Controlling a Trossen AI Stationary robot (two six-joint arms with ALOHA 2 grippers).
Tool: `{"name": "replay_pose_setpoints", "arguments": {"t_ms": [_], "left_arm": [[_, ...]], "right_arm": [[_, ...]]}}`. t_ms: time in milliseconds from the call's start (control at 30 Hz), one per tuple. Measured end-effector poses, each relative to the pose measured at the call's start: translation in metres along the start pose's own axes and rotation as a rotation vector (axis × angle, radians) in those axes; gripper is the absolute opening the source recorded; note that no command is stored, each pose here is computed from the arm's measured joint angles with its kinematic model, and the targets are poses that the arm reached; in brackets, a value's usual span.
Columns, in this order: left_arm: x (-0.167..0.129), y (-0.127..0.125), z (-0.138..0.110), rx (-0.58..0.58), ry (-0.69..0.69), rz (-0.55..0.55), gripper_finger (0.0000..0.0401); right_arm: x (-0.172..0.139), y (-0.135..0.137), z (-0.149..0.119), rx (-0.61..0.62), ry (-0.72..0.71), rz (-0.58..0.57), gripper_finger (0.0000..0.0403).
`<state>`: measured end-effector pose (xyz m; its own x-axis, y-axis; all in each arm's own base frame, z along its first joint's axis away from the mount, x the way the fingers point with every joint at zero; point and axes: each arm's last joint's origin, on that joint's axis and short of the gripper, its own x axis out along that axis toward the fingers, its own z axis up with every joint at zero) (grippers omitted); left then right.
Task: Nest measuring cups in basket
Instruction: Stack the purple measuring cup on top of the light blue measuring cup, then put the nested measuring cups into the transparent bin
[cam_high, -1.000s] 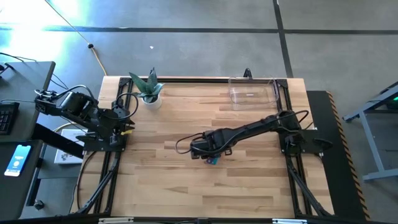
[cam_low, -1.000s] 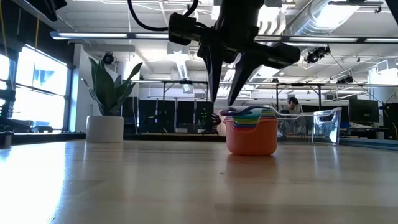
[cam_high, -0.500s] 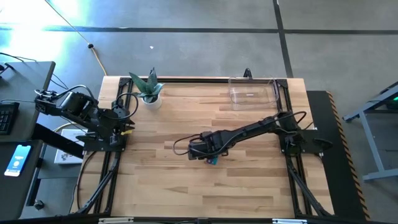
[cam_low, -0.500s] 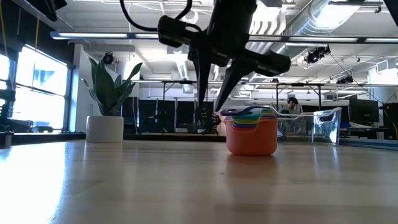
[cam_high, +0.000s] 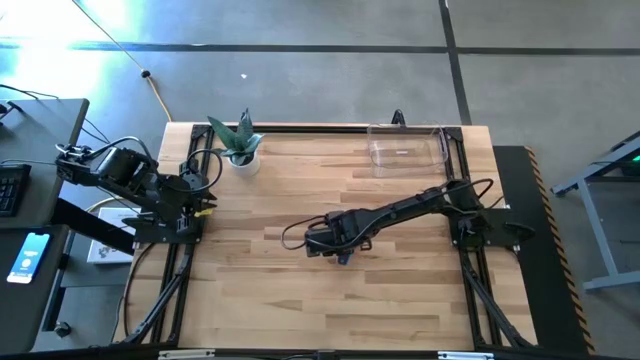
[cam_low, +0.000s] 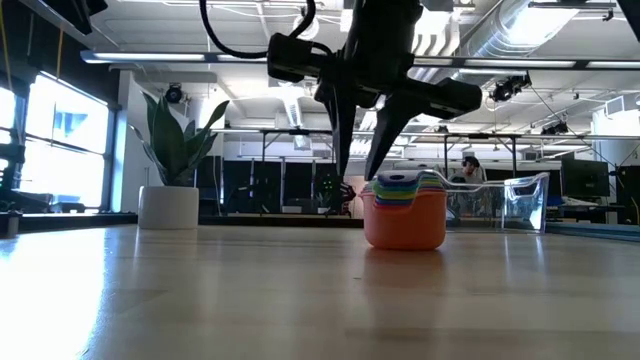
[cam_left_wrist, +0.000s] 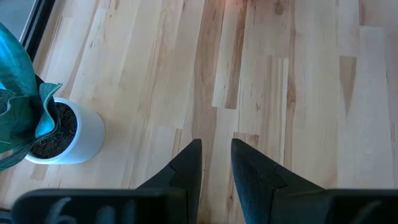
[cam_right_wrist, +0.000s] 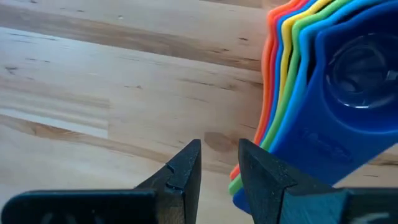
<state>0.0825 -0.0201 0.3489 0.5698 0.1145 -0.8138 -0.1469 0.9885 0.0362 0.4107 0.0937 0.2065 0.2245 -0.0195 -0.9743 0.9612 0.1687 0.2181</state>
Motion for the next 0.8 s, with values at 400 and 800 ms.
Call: {"name": "replay_pose_setpoints", "arguments": {"t_ms": [400,800], "left_arm": [[0.005,0.001,-0.007,0.013,-0.039,-0.025,0.0076],[0.033,0.003,-0.036,-0.090,-0.353,-0.170,0.0076]], "right_arm": [[-0.029,0.022,0.005,-0.069,-0.156,0.146,0.0099],[-0.101,0.043,0.018,-0.199,-0.330,0.260,0.0099]]}}
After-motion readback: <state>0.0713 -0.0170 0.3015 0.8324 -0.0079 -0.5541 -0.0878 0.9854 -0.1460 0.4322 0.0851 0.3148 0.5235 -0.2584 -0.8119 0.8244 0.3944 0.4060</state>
